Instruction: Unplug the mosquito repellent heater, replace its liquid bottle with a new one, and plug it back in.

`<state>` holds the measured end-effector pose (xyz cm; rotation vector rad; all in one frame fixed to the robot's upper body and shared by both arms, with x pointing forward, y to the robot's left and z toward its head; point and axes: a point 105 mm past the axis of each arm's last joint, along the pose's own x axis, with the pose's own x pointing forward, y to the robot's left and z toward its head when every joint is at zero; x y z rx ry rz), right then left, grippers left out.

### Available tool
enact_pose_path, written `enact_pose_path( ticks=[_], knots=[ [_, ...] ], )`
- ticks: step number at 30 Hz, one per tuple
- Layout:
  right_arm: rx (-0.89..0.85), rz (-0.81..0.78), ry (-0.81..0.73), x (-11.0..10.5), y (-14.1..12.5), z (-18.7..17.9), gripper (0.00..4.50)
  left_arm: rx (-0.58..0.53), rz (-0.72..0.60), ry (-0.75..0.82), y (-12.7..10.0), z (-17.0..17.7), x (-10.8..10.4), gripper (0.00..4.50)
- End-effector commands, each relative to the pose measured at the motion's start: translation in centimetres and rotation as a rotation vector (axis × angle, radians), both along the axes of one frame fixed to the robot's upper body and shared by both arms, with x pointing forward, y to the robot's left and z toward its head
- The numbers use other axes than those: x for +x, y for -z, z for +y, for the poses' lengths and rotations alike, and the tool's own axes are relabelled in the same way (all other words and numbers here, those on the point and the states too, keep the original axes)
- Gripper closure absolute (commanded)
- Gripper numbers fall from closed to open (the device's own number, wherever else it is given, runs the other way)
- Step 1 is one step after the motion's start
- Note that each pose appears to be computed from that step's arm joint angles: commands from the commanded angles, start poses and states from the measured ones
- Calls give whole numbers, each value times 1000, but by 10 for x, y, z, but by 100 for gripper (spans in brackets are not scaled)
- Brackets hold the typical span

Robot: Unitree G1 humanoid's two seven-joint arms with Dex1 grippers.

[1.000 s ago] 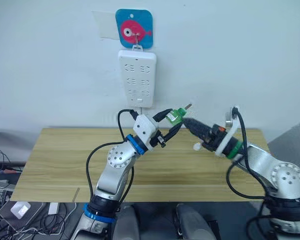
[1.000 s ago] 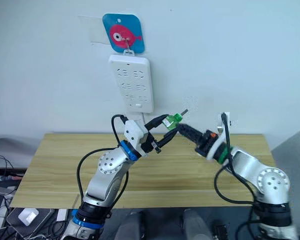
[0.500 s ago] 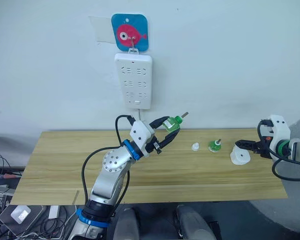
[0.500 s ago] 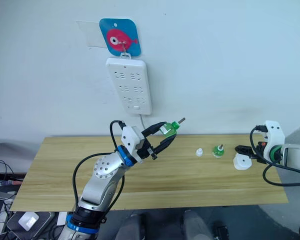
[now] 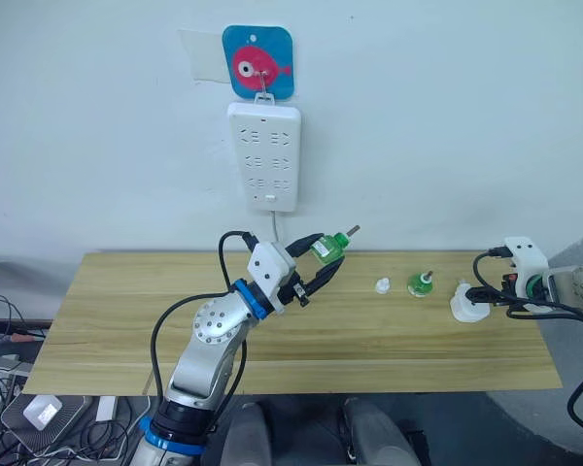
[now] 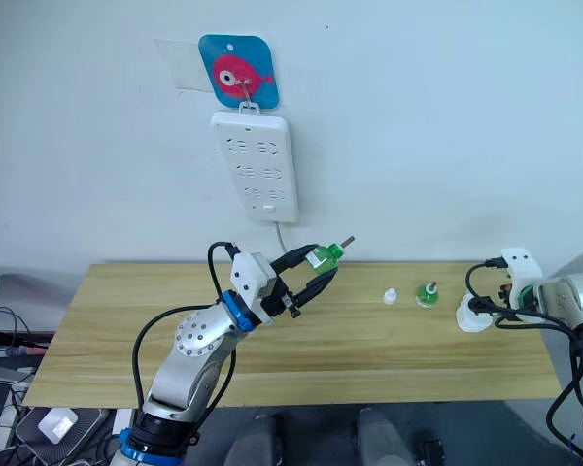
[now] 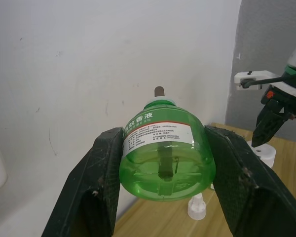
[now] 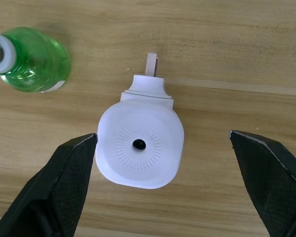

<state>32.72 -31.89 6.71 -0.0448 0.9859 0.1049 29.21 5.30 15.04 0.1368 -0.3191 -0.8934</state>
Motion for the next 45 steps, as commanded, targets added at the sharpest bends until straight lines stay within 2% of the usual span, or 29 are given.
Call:
enact_pose_path(
  ticks=[1,23,40,45],
  knots=[
    [15,-6,33,4,-8,-4,2,-20,-42,1,-12,-2,-4,227],
    [39,49,74,4,16,1,2,-17,-32,-4,-11,-3,-3,227],
    [82,97,137,-6,26,-3,2,-13,-28,11,-11,-5,-3,227],
    [82,94,139,-6,27,-4,151,-12,-28,14,-11,-6,-2,227]
  ],
)
